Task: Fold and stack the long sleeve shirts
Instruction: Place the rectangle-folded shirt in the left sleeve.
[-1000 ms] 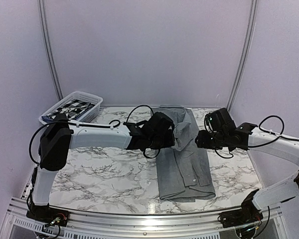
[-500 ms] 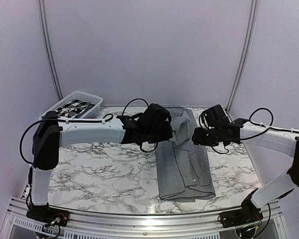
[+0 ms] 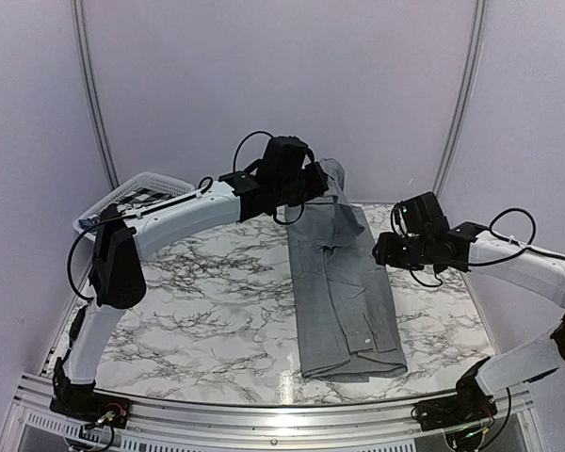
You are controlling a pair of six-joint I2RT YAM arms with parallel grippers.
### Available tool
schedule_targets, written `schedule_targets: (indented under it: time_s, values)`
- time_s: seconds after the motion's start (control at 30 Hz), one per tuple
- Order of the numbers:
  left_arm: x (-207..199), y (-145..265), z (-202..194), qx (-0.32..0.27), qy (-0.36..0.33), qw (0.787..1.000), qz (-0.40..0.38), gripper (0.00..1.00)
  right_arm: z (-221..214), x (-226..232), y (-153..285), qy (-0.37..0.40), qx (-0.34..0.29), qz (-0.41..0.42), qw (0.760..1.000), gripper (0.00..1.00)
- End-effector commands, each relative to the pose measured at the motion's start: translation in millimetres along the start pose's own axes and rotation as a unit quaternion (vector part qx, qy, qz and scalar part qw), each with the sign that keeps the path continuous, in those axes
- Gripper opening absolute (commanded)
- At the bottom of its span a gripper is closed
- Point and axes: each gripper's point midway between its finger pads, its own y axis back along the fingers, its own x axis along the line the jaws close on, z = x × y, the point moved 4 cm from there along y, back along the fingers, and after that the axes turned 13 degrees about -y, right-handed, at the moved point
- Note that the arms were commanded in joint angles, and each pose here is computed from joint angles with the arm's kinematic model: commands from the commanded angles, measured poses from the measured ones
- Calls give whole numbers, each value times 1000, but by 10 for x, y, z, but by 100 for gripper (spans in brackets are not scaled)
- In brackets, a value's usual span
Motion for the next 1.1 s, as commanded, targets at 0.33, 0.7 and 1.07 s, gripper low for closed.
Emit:
schedule_targets:
  time_s: [0.33,0.7,1.07]
  values:
    - [854,565,-578,68,54,986,141,0,-93,-31,-91,-3,19,7,1000,57]
    - [736,653,-247,44,-31,992,118,0,275,251,-262,17,-11,22,1000,59]
    - [1433,1093,119,50,-77,973,211,0,355,498,-621,24,14,54,998,59]
